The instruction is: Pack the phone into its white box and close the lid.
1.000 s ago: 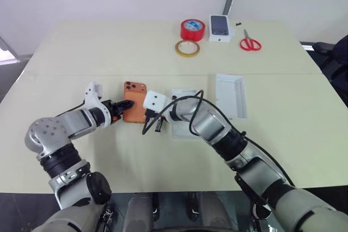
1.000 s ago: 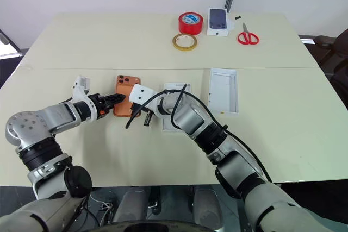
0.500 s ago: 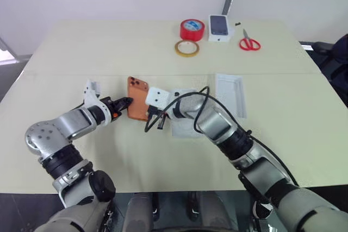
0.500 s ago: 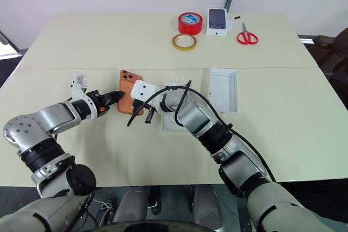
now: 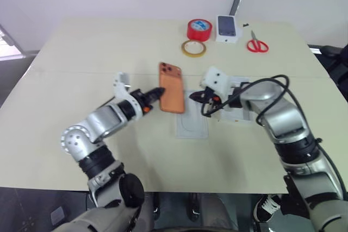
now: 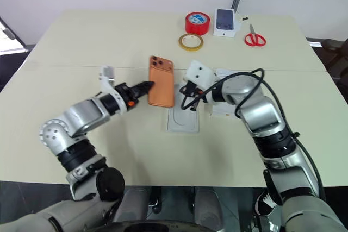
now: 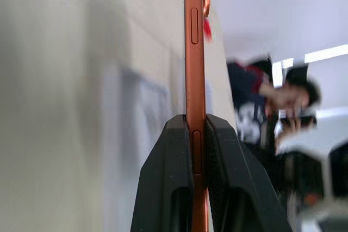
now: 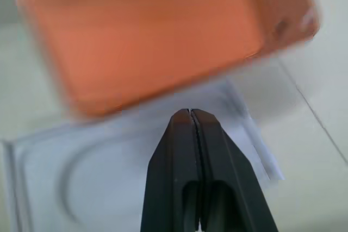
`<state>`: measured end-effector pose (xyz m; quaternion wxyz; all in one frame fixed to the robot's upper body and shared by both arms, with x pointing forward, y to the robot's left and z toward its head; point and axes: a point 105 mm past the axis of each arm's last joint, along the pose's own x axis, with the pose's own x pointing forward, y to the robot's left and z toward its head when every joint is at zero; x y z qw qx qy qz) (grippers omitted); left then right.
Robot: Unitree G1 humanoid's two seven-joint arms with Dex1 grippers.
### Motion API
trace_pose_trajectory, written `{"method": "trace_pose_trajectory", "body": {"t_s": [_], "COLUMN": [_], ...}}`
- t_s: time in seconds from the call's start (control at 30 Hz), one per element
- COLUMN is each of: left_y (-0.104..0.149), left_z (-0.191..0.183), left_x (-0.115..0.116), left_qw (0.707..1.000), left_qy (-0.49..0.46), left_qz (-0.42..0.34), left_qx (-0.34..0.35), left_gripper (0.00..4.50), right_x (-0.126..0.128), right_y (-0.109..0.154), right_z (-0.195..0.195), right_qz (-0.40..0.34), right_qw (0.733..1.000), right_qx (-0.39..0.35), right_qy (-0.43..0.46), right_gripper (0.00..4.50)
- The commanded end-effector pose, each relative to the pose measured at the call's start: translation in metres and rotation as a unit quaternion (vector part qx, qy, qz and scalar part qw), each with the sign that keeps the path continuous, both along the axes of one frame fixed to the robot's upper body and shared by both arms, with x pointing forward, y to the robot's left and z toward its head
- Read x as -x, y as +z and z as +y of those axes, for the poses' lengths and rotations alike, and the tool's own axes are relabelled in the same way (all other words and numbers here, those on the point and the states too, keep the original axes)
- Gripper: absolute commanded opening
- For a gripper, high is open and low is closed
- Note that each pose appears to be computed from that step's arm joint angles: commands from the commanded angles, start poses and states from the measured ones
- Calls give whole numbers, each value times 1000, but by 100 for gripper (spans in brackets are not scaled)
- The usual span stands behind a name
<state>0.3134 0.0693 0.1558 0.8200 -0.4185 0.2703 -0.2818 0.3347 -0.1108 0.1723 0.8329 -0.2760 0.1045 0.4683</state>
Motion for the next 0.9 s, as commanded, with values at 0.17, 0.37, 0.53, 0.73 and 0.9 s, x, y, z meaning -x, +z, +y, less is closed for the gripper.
{"method": "trace_pose_trajectory", "body": {"t_s": [0.17, 0.37, 0.53, 0.73, 0.9], "left_y": [-8, -14, -16, -13, -17], "left_z": [-22, -27, -36, -41, -44], "left_x": [15, 13, 14, 13, 14], "left_qw": [999, 998, 998, 998, 998], "left_qy": [-4, -6, -21, -28, -32], "left_qz": [34, 57, 63, 54, 55], "left_qx": [6, 16, 22, 28, 19], "left_gripper": [3, 3, 3, 3, 3], "right_x": [4, 3, 0, 7, 17], "right_y": [1, -4, -8, -8, -11], "right_z": [-48, -57, -59, -58, -60], "right_qz": [-16, -15, -16, 1, 20], "right_qw": [998, 997, 997, 998, 999], "right_qx": [2, 8, 13, 1, -6], "right_qy": [-56, -75, -78, -58, -43], "right_gripper": [0, 0, 0, 0, 0]}}
